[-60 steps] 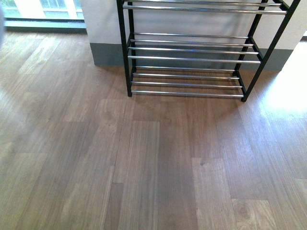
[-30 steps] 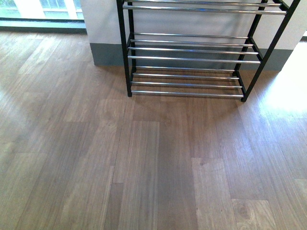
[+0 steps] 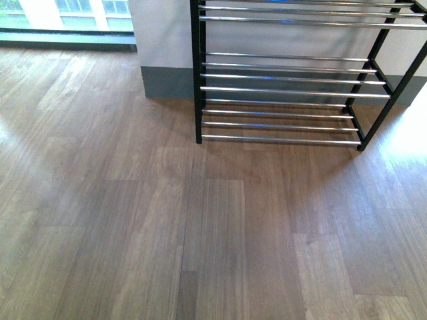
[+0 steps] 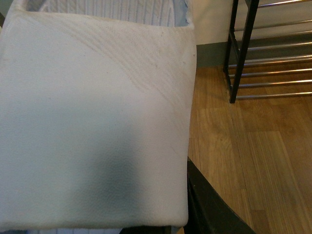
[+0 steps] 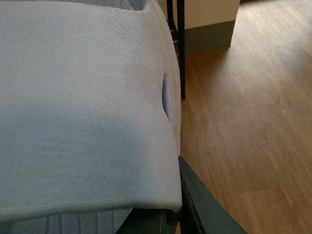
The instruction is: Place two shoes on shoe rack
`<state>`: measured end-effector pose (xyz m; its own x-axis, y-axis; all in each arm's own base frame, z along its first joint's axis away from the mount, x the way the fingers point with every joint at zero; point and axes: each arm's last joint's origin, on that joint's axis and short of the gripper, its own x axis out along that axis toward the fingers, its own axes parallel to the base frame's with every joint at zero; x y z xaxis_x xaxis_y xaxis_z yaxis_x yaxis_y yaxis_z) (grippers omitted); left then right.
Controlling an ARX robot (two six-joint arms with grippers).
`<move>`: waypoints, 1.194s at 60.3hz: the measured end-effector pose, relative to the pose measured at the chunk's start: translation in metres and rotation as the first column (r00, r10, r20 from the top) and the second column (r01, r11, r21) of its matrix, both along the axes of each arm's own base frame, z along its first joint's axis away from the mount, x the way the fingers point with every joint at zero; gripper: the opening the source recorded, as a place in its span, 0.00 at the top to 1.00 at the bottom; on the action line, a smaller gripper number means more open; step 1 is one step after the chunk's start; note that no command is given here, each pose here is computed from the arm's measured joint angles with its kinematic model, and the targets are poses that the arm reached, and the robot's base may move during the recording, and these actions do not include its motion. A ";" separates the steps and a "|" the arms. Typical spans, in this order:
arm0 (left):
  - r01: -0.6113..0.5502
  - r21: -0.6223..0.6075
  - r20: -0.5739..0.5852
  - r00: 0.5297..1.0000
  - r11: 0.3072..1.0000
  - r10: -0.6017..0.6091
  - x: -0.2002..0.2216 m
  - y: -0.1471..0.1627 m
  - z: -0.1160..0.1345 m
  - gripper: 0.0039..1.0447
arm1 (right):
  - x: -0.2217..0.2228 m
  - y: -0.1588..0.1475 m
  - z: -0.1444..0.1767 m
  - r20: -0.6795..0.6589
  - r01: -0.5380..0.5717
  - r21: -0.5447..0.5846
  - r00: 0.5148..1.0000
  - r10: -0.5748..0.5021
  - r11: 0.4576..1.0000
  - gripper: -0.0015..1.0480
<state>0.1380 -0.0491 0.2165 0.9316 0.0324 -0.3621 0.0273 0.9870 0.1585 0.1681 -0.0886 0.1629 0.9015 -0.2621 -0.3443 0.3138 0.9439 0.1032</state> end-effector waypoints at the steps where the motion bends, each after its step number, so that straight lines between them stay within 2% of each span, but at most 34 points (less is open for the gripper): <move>1: 0.001 -0.001 0.000 1.000 1.000 -0.001 0.000 0.000 0.000 0.98 | 0.000 0.000 0.000 0.000 0.000 0.000 1.000 0.000 1.000 0.98; 72: 0.000 0.001 -0.001 1.000 1.000 0.000 0.000 0.000 0.000 0.98 | 0.000 0.000 -0.001 -0.002 -0.002 0.004 1.000 0.002 1.000 0.98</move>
<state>0.1380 -0.0491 0.2161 0.9311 0.0330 -0.3633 0.0272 0.9869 0.1592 0.1681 -0.0883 0.1623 0.9015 -0.2591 -0.3466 0.3121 0.9441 0.1061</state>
